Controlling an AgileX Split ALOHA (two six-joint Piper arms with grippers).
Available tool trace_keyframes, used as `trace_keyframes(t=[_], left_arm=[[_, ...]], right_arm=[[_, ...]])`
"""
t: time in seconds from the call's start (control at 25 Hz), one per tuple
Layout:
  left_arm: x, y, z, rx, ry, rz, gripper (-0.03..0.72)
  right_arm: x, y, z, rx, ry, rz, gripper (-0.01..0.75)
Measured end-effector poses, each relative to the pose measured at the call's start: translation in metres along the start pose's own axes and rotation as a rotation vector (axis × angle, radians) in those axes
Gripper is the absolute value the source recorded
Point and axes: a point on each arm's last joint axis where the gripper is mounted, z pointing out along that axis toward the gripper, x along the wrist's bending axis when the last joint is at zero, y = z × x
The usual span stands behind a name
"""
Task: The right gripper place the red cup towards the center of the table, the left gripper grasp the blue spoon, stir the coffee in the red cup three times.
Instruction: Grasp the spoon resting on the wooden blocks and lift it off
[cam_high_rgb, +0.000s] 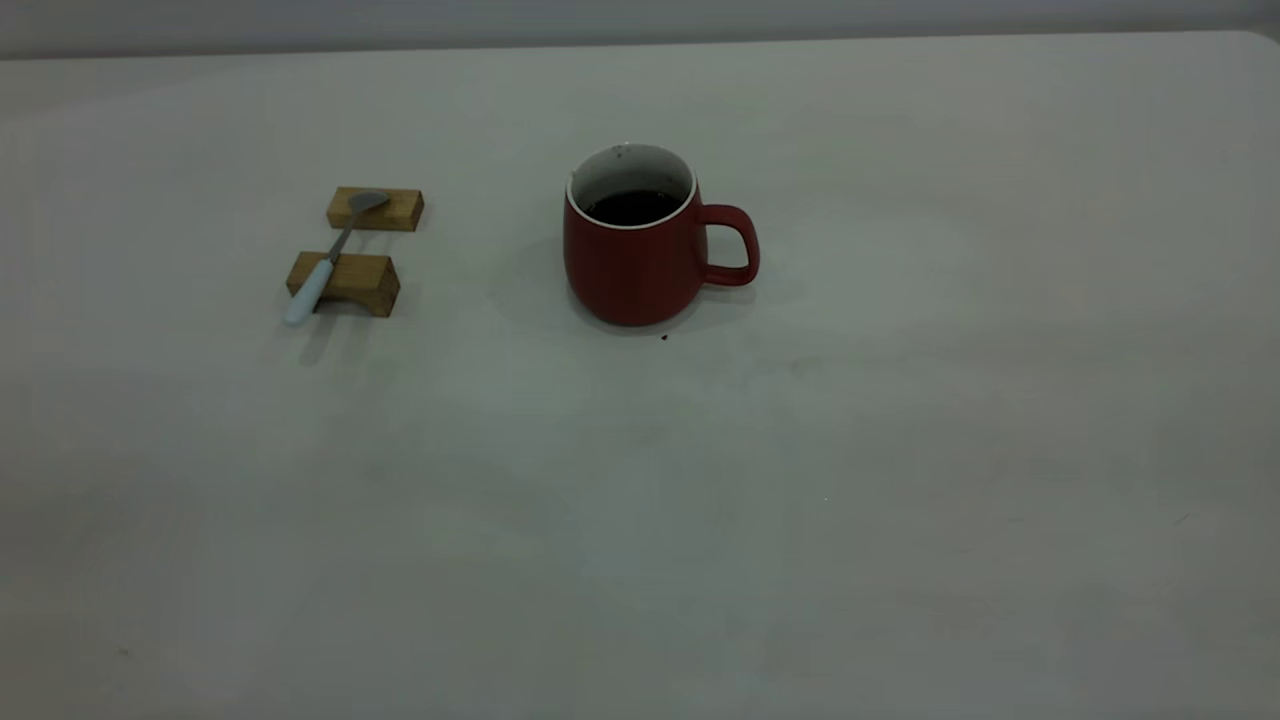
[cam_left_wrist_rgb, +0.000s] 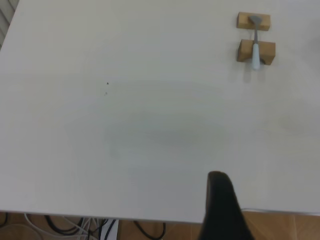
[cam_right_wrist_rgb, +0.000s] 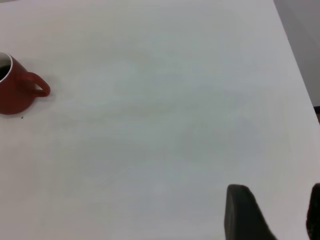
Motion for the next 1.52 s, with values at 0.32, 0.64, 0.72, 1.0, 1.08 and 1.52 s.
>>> trace_keyframes(t=[0.32, 0.64, 0.72, 1.0, 1.08, 1.52], left_arm=[[0.0, 0.0, 0.0, 0.0, 0.0, 0.0, 0.548], [0.0, 0.0, 0.0, 0.0, 0.0, 0.0, 0.548], [0.0, 0.0, 0.0, 0.0, 0.0, 0.0, 0.548], [0.0, 0.005, -0.001, -0.003, 0.004, -0.005, 0.548], [0.0, 0.018, 0.002, 0.009, 0.008, -0.009, 0.548], [-0.01, 0.113, 0.095, 0.312, 0.01, -0.006, 0.55]], right_arm=[[0.0, 0.0, 0.0, -0.002, 0.0, 0.0, 0.35], [0.0, 0.0, 0.0, -0.002, 0.0, 0.0, 0.35], [0.0, 0.0, 0.0, -0.002, 0.0, 0.0, 0.35], [0.0, 0.0, 0.0, -0.002, 0.0, 0.001, 0.35], [0.0, 0.0, 0.0, -0.002, 0.0, 0.001, 0.35], [0.0, 0.0, 0.0, -0.002, 0.0, 0.001, 0.35]])
